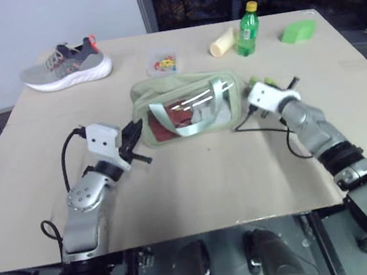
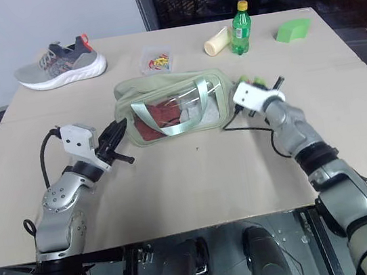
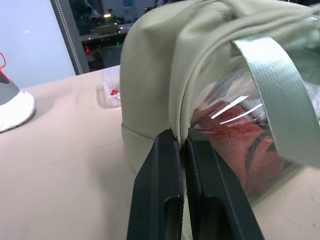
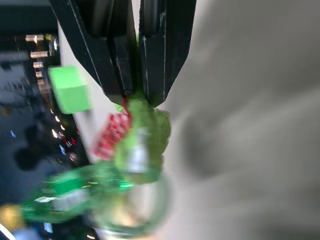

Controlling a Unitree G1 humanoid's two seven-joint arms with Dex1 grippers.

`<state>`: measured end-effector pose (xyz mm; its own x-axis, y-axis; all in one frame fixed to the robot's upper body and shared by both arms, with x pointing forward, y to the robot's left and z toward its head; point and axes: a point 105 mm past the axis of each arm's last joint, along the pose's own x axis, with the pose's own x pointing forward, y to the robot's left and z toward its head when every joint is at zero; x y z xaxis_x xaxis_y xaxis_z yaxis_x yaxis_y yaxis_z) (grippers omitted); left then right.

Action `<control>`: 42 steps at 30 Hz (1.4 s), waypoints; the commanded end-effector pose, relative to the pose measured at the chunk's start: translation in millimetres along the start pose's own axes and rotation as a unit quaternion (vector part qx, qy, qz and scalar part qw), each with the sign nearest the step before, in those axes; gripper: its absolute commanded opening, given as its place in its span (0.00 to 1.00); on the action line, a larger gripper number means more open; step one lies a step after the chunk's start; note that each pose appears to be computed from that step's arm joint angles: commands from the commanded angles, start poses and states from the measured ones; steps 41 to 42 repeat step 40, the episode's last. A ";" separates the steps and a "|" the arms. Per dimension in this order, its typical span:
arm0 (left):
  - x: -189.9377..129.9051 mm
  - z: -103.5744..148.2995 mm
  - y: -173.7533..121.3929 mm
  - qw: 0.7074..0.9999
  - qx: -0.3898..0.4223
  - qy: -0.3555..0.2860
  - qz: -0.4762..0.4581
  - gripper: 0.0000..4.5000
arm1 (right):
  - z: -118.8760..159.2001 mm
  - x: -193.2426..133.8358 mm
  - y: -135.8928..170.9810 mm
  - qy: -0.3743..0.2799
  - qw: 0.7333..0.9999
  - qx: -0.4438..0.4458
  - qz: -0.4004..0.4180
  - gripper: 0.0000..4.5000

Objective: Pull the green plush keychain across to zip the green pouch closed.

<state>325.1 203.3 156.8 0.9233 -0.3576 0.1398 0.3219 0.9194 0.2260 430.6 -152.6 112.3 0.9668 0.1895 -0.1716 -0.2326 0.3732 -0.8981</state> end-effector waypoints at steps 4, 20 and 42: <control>-20.6 -12.7 44.7 0.995 0.009 0.032 0.093 0.00 | -73.8 -14.9 -11.7 0.103 0.990 -0.096 0.007 0.02; -6.0 13.4 11.8 0.998 -0.031 -0.026 -0.053 0.68 | 17.8 -47.0 -44.6 -0.098 0.961 0.245 0.086 0.79; -115.8 9.5 6.1 0.989 -0.062 0.083 -0.109 0.98 | -16.2 -168.1 -30.6 -0.103 0.923 0.294 0.225 1.00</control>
